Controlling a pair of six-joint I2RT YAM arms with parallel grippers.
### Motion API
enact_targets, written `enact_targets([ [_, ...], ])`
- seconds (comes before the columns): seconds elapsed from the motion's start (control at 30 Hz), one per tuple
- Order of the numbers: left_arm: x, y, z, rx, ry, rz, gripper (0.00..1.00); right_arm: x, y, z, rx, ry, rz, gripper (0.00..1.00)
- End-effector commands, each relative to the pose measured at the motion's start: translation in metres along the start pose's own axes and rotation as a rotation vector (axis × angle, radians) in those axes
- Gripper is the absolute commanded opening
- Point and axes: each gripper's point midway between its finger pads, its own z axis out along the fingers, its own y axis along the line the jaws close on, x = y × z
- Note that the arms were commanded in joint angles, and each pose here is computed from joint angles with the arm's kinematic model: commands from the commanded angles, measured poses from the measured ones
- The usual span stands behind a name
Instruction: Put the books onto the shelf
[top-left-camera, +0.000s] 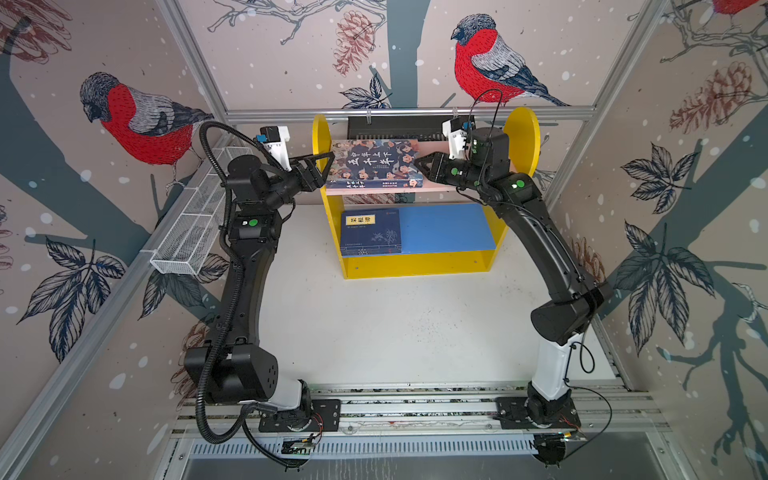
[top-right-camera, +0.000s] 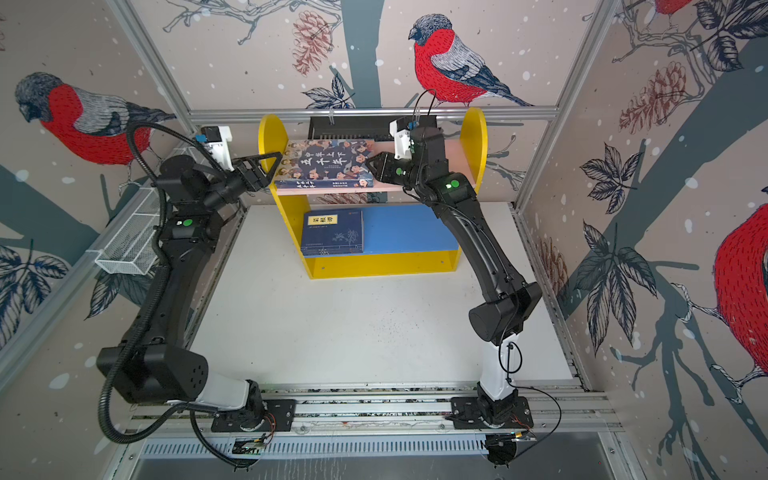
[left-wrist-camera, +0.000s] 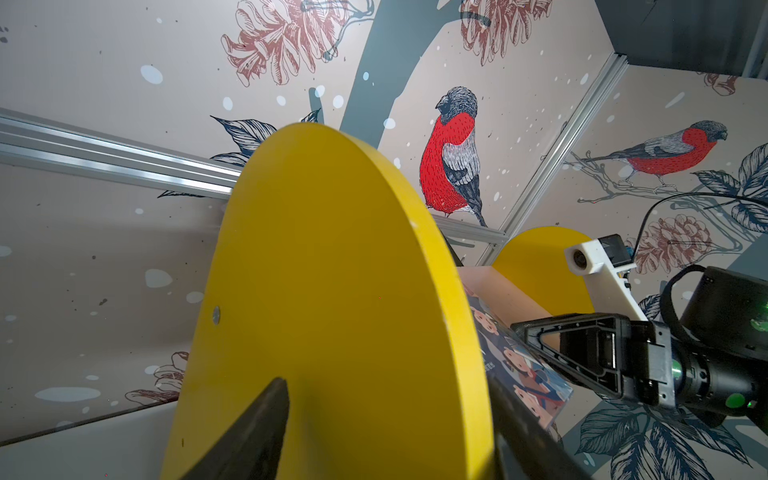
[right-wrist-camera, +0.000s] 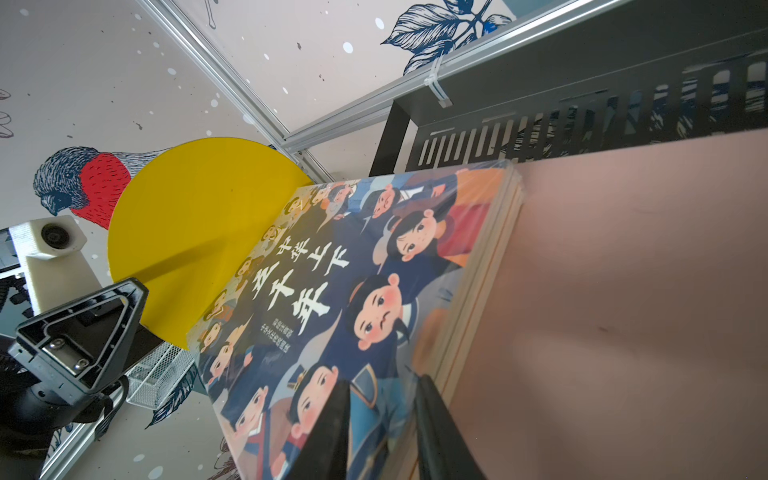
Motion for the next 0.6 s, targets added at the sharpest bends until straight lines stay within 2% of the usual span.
enact_targets([
  [0.0,-0.010,-0.008,-0.002,0.029,-0.035,0.034,0.73,0.018,0.017,0.001,-0.085,0.079,0.021,0.25],
  [0.37,-0.010,-0.011,-0.004,0.032,-0.037,0.037,0.73,0.021,0.006,0.005,-0.076,0.105,0.039,0.03],
  [0.57,-0.010,-0.011,-0.004,0.033,-0.036,0.035,0.73,0.021,-0.002,0.004,-0.056,0.118,0.039,0.01],
])
